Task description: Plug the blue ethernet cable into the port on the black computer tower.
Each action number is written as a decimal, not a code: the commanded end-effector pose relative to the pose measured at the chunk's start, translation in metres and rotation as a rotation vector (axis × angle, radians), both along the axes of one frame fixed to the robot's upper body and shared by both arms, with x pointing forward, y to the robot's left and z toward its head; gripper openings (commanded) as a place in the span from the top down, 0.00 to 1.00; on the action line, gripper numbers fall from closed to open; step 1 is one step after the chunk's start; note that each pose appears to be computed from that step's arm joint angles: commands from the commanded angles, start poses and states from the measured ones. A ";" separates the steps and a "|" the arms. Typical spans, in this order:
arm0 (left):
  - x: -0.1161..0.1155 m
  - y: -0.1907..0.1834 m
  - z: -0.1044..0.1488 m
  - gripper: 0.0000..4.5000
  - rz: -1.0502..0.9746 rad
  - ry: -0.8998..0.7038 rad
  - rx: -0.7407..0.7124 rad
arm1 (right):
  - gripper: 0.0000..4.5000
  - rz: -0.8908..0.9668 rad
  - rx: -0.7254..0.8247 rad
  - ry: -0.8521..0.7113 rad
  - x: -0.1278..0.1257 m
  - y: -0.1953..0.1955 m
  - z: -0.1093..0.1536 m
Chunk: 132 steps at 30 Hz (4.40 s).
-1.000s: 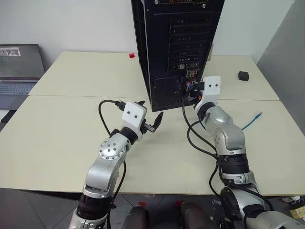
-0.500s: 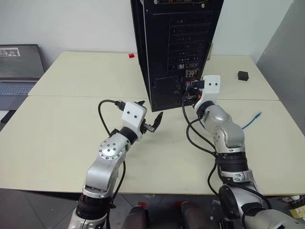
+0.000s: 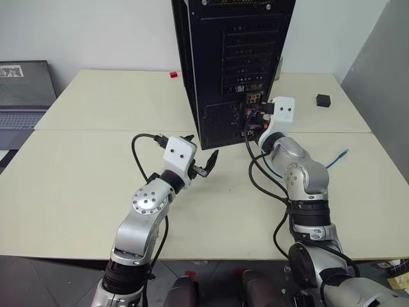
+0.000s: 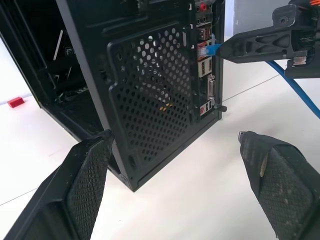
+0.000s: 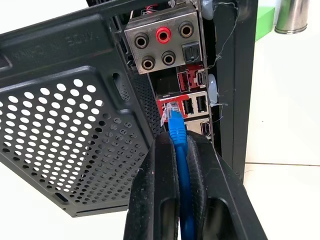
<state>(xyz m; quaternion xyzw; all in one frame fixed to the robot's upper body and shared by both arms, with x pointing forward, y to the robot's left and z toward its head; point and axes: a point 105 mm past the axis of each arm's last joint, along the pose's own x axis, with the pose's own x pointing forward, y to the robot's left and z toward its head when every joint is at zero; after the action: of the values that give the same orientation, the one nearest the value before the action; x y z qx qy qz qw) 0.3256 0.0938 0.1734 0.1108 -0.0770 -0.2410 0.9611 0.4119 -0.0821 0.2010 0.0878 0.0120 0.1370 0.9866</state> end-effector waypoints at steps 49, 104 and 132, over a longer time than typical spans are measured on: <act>-0.002 0.001 0.015 0.06 0.001 -0.063 -0.001 | 1.00 -0.097 -0.111 -0.191 -0.008 0.026 0.026; -0.001 0.000 0.026 0.06 -0.036 -0.060 -0.014 | 1.00 -0.079 -0.060 -0.096 -0.014 0.004 0.017; -0.003 0.000 0.028 0.06 -0.038 -0.041 -0.035 | 1.00 -0.088 -0.052 -0.115 -0.006 0.003 0.022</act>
<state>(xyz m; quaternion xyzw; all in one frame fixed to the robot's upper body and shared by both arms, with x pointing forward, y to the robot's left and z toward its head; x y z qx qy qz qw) 0.3288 0.0956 0.1861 0.0942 -0.0730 -0.2532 0.9600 0.4077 -0.0791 0.2052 0.0499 -0.0110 0.0962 0.9940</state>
